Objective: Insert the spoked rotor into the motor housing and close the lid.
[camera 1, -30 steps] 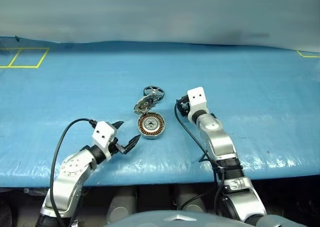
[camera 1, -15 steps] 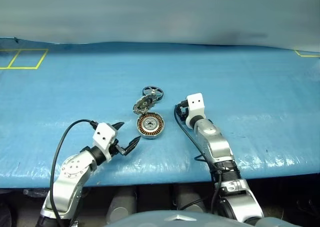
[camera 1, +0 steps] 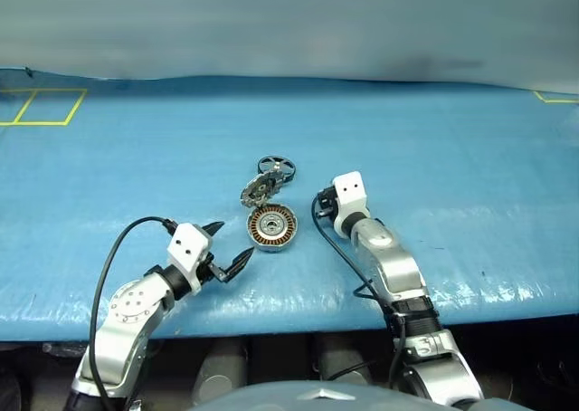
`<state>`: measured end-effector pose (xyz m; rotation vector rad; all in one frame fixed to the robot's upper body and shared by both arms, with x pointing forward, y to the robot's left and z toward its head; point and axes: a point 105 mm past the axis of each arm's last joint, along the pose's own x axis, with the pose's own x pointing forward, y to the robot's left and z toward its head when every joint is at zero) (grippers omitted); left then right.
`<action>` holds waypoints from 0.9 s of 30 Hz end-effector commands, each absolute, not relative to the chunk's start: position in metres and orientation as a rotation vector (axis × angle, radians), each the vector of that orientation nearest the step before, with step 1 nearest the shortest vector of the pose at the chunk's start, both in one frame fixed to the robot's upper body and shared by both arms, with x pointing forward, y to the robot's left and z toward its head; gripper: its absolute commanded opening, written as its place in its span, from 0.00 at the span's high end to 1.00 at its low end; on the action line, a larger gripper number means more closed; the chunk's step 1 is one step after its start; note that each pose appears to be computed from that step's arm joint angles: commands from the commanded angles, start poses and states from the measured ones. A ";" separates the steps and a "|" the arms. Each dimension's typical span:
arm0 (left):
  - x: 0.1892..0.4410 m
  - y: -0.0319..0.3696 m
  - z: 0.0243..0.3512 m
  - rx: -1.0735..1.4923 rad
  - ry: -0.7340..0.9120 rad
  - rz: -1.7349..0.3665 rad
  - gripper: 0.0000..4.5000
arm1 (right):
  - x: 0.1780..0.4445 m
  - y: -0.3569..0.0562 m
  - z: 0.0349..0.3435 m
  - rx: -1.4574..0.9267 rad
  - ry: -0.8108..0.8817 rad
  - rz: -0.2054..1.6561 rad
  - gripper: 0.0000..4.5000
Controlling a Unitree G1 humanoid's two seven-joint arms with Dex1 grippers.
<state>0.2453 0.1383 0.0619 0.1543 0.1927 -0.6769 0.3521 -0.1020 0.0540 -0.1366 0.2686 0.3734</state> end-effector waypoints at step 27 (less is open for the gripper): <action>0.242 0.139 0.068 0.155 0.168 -0.682 0.00 | 0.285 -0.011 0.092 -0.191 0.207 0.898 0.85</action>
